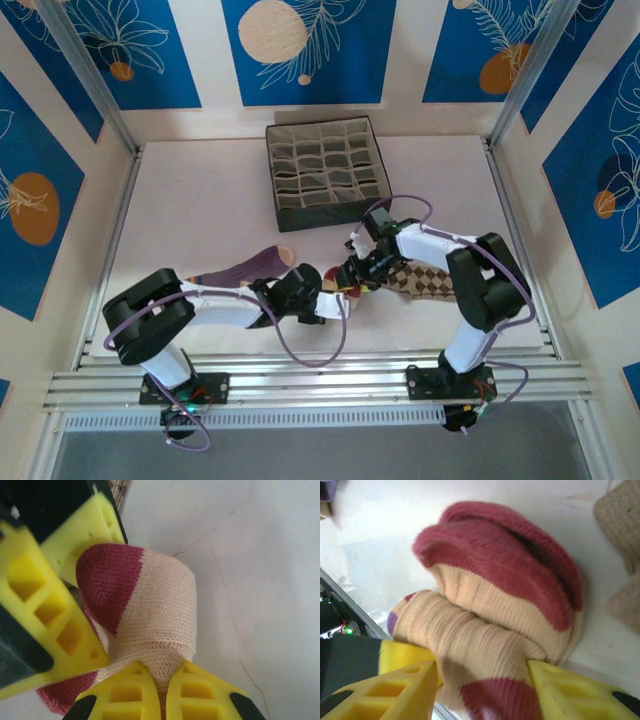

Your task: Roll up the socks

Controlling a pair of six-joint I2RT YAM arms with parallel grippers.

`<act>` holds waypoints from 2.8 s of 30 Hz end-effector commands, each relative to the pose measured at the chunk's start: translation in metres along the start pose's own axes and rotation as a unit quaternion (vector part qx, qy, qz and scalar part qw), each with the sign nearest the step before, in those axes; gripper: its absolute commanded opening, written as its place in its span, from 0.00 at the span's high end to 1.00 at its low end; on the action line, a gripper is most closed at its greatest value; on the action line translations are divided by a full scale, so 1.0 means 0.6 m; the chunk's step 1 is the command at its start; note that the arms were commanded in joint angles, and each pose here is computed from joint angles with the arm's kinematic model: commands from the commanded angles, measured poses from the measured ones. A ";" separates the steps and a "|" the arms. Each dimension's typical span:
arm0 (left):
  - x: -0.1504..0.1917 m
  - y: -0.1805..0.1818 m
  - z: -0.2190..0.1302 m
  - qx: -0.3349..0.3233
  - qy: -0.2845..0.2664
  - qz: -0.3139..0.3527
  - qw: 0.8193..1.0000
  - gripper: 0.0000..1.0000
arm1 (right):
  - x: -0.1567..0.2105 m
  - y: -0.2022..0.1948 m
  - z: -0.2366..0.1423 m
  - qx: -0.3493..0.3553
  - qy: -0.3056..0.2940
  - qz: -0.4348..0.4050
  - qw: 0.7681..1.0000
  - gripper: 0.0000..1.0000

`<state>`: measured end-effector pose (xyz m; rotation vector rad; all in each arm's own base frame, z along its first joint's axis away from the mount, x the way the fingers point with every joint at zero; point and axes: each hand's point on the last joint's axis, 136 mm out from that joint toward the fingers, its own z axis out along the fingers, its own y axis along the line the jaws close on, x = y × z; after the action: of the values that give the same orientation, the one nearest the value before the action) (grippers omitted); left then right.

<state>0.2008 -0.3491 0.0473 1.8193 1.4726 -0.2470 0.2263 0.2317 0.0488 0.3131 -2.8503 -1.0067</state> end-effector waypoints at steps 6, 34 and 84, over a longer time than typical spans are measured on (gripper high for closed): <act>0.038 -0.080 -0.018 0.190 0.048 -0.181 0.964 0.97 | 0.009 0.013 -0.053 -0.025 -0.095 -0.037 0.994 0.44; 0.067 -0.026 0.004 0.232 0.020 -0.372 0.899 0.55 | -0.003 -0.069 0.039 0.121 0.003 0.056 0.991 0.72; 0.062 -0.052 0.025 0.188 -0.005 -0.319 0.929 1.00 | 0.017 0.002 -0.020 0.069 -0.053 -0.001 0.996 0.39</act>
<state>0.2157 -0.3593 0.0458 1.5417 1.7356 -0.6573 0.2434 0.2275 0.0459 0.2334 -3.0634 -0.8427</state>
